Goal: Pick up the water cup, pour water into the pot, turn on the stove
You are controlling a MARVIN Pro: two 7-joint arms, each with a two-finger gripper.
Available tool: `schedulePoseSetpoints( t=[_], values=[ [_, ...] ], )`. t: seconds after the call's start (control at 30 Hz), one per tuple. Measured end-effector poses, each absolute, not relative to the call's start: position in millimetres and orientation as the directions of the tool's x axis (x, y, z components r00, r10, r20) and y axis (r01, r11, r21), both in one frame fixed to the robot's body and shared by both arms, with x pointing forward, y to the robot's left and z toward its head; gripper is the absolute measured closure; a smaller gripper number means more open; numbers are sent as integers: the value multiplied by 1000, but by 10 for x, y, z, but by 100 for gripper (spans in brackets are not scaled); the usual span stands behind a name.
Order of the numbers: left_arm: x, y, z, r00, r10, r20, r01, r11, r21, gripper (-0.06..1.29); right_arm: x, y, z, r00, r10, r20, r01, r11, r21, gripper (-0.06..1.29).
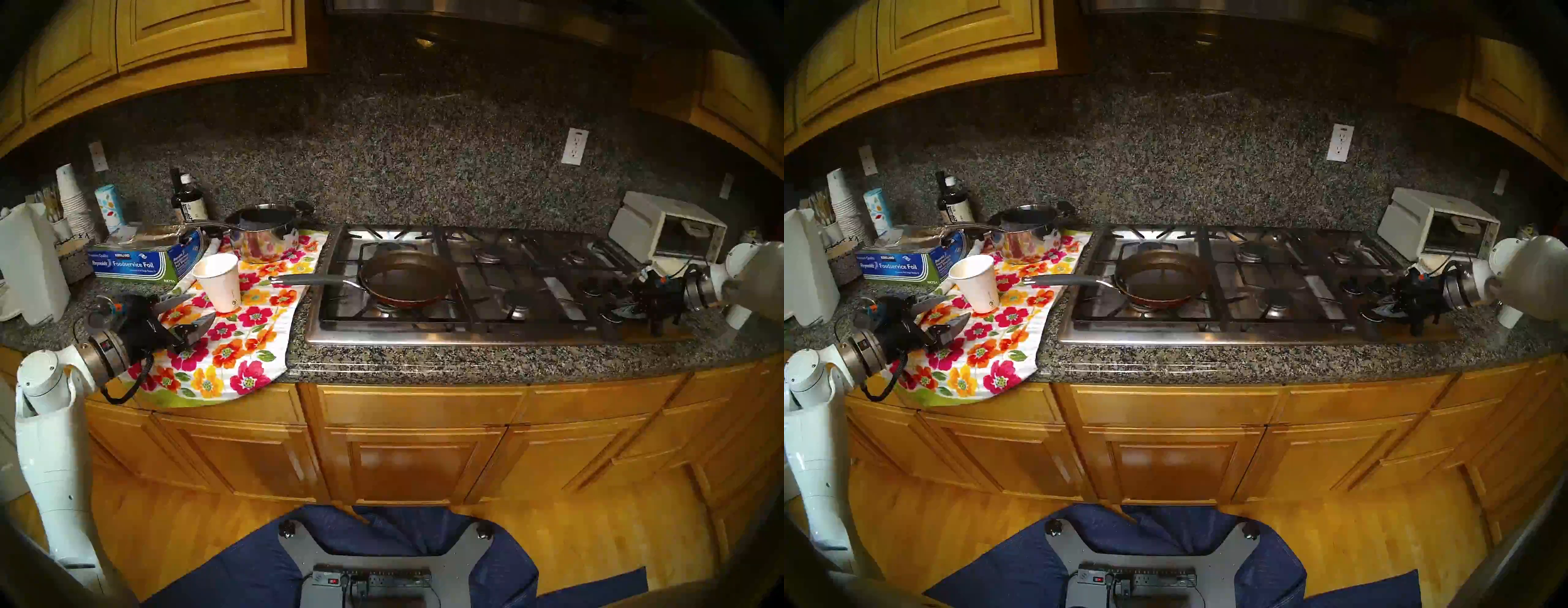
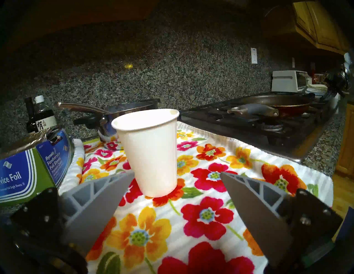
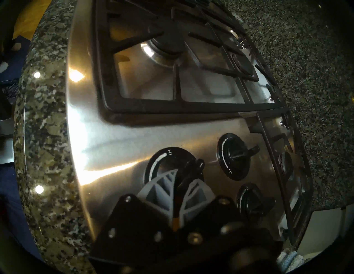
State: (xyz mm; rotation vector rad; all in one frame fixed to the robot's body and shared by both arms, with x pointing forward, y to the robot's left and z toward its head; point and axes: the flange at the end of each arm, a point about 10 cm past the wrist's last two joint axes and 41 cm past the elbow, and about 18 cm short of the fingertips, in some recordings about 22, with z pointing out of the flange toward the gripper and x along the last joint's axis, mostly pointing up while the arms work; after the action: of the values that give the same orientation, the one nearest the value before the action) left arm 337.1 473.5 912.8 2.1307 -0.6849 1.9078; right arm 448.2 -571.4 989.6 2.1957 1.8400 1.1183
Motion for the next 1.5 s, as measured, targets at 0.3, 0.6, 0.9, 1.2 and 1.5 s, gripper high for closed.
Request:
schedulePoseSetpoints(
  t=[0.3,0.6,0.9,1.2,1.5],
  values=[
    [3372,4735,9127,60,-205,977,-464,-872,-155,2,4515,-5683,9869,21,871,491,821,-296,488,127],
    [3371,4737,9127,60,-205,977,-463,-873,-155,2,4617,-5246,9648,-43,840,540,873,-232,429,127],
    [3372,4735,9129,59,-205,977,-464,-872,-155,2,4600,-5239,9645,-52,845,532,878,-215,427,127],
    [3372,4734,9130,58,-204,977,-463,-873,-155,2,4610,-5267,9676,-73,859,508,882,-182,434,127],
    [3372,4734,9130,58,-205,977,-463,-873,-155,2,4613,-5424,9850,-87,882,463,890,-139,433,126]
  ],
)
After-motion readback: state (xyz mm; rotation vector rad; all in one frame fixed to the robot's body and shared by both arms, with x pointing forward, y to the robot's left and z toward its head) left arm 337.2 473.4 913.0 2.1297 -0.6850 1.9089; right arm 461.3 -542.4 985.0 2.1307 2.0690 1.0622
